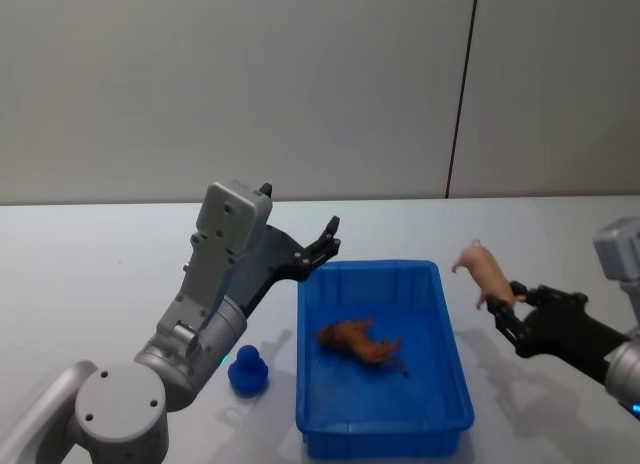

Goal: Pick up the two dolls from the table and place them into the box.

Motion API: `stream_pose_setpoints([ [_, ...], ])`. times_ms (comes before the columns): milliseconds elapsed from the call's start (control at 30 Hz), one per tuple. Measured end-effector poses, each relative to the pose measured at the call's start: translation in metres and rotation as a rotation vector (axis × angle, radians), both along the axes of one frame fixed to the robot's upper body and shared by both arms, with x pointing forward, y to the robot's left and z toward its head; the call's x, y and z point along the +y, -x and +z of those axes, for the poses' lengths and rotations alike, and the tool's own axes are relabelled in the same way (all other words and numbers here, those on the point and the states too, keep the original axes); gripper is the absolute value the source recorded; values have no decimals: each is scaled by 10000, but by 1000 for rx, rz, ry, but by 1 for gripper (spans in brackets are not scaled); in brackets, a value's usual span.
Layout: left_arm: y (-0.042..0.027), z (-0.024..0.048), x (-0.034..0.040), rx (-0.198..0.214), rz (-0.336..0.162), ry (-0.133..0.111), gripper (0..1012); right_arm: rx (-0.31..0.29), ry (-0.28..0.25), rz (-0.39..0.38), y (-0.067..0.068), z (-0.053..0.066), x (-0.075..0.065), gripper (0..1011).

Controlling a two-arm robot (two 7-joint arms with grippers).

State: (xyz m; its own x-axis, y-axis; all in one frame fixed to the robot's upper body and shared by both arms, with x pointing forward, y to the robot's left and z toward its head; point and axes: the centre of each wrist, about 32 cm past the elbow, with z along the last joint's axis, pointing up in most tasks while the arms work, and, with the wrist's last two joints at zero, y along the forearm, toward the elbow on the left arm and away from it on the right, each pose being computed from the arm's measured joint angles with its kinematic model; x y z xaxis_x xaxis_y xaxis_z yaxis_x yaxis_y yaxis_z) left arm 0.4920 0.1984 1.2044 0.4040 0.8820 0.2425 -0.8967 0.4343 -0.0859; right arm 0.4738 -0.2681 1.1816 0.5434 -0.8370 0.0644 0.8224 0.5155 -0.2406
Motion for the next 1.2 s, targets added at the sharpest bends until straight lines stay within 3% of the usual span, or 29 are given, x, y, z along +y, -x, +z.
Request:
stream_pose_setpoints([
  [367,0,0,0,0,0,0,1001,-76,-12,146,-137,196,185,329],
  [667,0,0,0,0,0,0,1001,-68,-12,259,-241,243,357,357],
  [900,0,0,0,0,0,0,1001,-42,-5,320,-290,229,458,621],
  [1200,0,0,0,0,0,0,1001,-35,-3,326,-311,215,467,868],
])
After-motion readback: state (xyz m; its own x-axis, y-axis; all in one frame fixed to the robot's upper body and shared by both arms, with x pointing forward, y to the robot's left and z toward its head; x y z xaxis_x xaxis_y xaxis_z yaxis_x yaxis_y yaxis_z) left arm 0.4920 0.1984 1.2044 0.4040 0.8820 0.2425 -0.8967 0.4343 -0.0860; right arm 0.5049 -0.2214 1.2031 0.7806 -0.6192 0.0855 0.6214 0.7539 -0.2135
